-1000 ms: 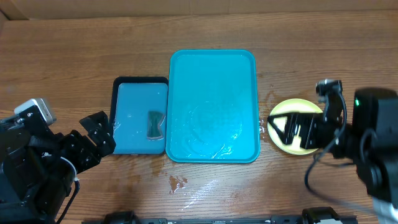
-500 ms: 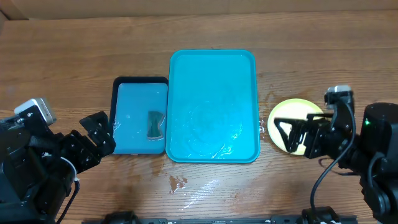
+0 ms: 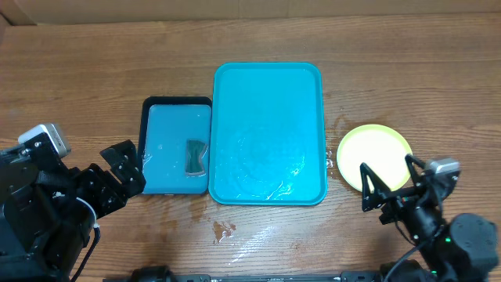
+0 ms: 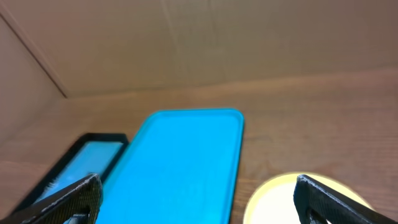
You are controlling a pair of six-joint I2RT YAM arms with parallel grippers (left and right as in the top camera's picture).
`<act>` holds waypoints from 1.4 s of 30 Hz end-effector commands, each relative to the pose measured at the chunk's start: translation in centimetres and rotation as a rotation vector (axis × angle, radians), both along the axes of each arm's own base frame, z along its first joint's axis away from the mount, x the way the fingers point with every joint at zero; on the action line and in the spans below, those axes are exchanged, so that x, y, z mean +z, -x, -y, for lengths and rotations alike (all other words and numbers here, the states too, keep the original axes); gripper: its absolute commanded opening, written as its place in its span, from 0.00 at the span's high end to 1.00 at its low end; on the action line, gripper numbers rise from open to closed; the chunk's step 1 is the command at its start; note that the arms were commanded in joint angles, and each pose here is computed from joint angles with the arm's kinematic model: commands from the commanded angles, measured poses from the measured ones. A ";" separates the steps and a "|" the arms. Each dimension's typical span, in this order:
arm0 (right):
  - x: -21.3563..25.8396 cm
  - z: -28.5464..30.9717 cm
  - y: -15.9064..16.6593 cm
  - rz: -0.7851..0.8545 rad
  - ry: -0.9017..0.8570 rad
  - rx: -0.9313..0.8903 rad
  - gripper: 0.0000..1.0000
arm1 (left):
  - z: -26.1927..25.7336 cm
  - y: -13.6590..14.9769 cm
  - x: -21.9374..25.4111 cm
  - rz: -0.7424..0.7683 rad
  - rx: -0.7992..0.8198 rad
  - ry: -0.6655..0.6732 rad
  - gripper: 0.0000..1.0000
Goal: Clean dirty plates on tray and stack at the side
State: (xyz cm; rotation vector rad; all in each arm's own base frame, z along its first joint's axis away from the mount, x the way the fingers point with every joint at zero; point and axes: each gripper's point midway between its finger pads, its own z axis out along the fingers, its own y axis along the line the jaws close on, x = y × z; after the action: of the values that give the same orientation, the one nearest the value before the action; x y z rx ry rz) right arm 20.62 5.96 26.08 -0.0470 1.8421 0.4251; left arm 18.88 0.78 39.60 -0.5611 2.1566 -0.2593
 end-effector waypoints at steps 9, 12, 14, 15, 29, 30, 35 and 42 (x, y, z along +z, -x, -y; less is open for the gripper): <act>-7.9 0.0 -2.1 0.140 -0.007 -0.016 0.00 | 0.0 -0.1 0.2 0.007 -0.009 -0.009 0.00; -8.4 0.0 -2.6 0.192 -0.014 -0.017 0.01 | 0.0 -0.1 0.2 0.007 -0.009 -0.009 0.00; -8.6 0.0 -2.9 0.211 -0.016 -0.018 0.00 | 0.0 -0.1 0.2 0.007 -0.009 -0.009 0.00; -8.7 -0.1 -3.0 0.227 -0.019 -0.018 0.00 | 0.0 -0.1 0.2 0.007 -0.009 -0.009 0.00; -8.7 0.3 -3.3 0.249 -0.019 -0.040 0.01 | 0.0 -0.1 0.2 0.007 -0.009 -0.009 0.00; -8.7 0.3 -3.3 0.249 -0.019 -0.040 0.00 | 0.0 -0.1 0.2 0.007 -0.009 -0.009 0.00; -8.7 0.3 -3.3 0.249 -0.019 -0.040 0.00 | 0.0 -0.1 0.2 0.007 -0.009 -0.009 0.00; -8.7 0.3 -3.3 0.249 -0.019 -0.040 0.00 | 0.0 -0.1 0.2 0.007 -0.009 -0.009 0.00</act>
State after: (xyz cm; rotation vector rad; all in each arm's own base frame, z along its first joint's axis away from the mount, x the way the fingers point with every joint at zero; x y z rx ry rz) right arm 23.87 5.90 17.54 -0.0549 1.5962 0.4045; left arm 18.88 0.78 39.60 -0.5611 2.1566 -0.2593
